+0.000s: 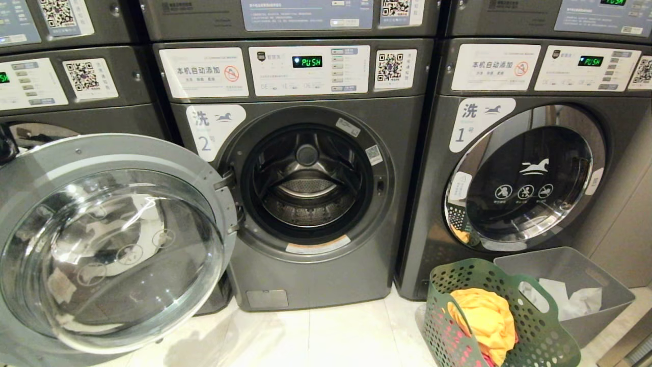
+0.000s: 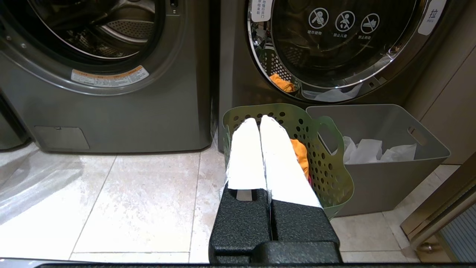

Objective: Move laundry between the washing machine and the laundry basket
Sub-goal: Close the washing machine door with the left hand

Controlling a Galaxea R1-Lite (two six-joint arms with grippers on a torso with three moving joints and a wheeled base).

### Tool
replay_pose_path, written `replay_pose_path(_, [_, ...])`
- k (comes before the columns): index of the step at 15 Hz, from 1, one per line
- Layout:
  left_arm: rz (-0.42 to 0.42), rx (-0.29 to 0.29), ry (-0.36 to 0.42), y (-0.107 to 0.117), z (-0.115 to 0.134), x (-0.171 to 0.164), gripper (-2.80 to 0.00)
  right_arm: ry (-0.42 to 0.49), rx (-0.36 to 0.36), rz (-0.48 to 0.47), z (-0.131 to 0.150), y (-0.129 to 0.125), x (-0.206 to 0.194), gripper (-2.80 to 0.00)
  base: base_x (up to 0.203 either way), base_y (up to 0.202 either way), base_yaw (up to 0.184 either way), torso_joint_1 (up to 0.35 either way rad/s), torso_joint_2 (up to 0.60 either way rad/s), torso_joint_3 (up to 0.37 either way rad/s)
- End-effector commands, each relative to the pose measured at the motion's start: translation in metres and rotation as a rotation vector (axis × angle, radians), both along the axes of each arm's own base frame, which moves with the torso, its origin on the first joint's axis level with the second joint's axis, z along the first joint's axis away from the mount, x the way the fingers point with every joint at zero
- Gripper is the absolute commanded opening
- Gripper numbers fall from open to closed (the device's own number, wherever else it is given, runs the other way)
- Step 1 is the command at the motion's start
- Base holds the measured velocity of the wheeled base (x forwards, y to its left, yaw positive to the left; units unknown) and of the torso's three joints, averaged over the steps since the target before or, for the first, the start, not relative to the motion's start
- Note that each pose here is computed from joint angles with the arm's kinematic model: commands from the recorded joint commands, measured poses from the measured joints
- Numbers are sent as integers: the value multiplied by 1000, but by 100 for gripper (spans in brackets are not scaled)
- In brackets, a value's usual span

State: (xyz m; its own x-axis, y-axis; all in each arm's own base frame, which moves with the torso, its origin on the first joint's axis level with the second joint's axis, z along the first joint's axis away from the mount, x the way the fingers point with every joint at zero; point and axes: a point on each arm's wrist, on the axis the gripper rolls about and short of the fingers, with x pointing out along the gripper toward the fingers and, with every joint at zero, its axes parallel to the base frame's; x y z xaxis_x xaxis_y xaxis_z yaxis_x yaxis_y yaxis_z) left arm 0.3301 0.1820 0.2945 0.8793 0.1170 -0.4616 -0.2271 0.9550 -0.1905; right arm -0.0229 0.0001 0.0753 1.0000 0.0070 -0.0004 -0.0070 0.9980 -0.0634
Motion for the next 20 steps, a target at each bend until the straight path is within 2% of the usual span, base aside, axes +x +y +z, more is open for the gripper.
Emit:
replay_pose_path(1, [-57, -4, -25, -28, 31, -28, -280, 1, -1, 2, 0, 0, 0, -280, 0, 0, 0, 0, 0, 0])
replay_pose_path(6, [-139, -33, 19, -78, 61, -76, -280, 0, 7, 4, 0, 0, 0, -280, 0, 0, 0, 0, 0, 0])
replay_pose_path(8, [-210, -43, 42, -106, 70, -95, -280, 0, 7, 4, 0, 0, 0, -280, 0, 0, 0, 0, 0, 0])
replay_pose_path(11, [-324, -66, 114, -139, 71, -109, -280, 0, 11, 4, 0, 0, 0, -280, 0, 0, 0, 0, 0, 0])
replay_pose_path(13, [-382, -65, 151, -154, 66, -106, -280, 0, 20, 4, 0, 0, 0, -280, 0, 0, 0, 0, 0, 0])
replay_pose_path(15, [-347, -15, 185, -161, 58, -88, -280, 0, 33, 2, 0, 0, 0, -280, 0, 0, 0, 0, 0, 0])
replay_pose_path(18, [-380, 5, 161, -176, 54, -70, -280, 0, 40, 1, 0, 0, 0, -280, 0, 0, 0, 0, 0, 0])
replay_pose_path(20, [-355, 41, 99, -177, 58, -62, -280, 0, 42, 1, 0, 0, 0, -280, 0, 0, 0, 0, 0, 0])
